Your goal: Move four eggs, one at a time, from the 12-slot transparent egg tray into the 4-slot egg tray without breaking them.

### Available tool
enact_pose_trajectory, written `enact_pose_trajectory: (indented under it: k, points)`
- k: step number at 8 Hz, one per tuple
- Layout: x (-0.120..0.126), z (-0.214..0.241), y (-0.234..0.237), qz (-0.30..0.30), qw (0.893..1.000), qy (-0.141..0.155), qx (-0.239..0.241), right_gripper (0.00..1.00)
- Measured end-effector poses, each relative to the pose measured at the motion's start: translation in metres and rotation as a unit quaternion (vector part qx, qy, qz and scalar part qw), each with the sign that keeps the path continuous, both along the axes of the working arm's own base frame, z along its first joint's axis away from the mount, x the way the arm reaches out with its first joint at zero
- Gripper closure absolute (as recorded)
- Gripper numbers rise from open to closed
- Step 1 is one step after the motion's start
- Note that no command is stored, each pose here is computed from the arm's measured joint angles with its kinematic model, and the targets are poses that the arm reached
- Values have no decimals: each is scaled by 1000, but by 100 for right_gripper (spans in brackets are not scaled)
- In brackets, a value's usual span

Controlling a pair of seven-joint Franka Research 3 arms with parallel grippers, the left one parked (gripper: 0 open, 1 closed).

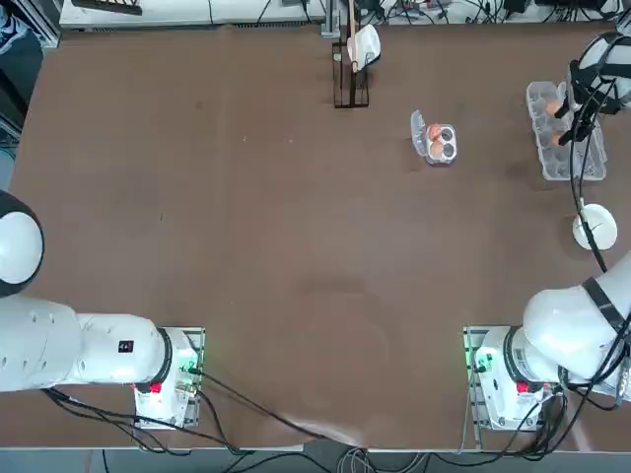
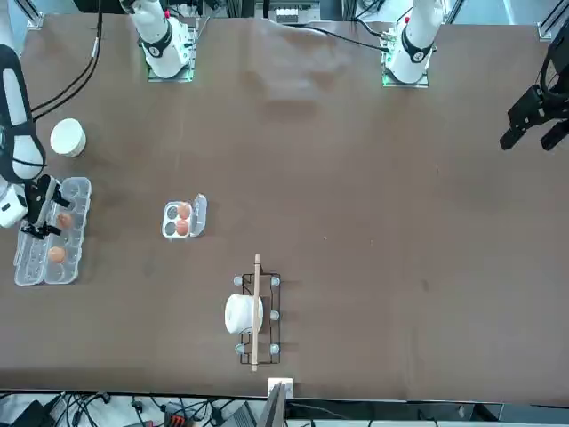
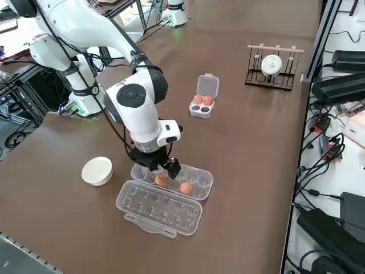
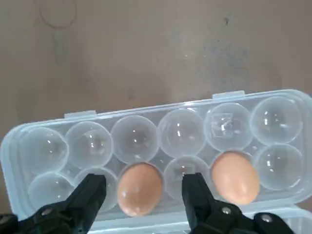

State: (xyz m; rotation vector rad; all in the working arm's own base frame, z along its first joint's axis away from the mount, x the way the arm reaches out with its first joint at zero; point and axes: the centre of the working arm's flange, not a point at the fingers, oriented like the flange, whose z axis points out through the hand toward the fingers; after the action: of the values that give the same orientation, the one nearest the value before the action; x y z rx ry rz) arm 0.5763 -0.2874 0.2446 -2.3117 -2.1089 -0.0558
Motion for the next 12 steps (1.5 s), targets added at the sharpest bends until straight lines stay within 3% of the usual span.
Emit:
enact_pose_trajectory:
  k: [3,10,12]
  points:
    - [8,-11,-2,33,999,0,0,9]
    - [-4,-29,-18,33,999,15,9,17]
    - [-5,-31,-18,33,999,18,11,26]
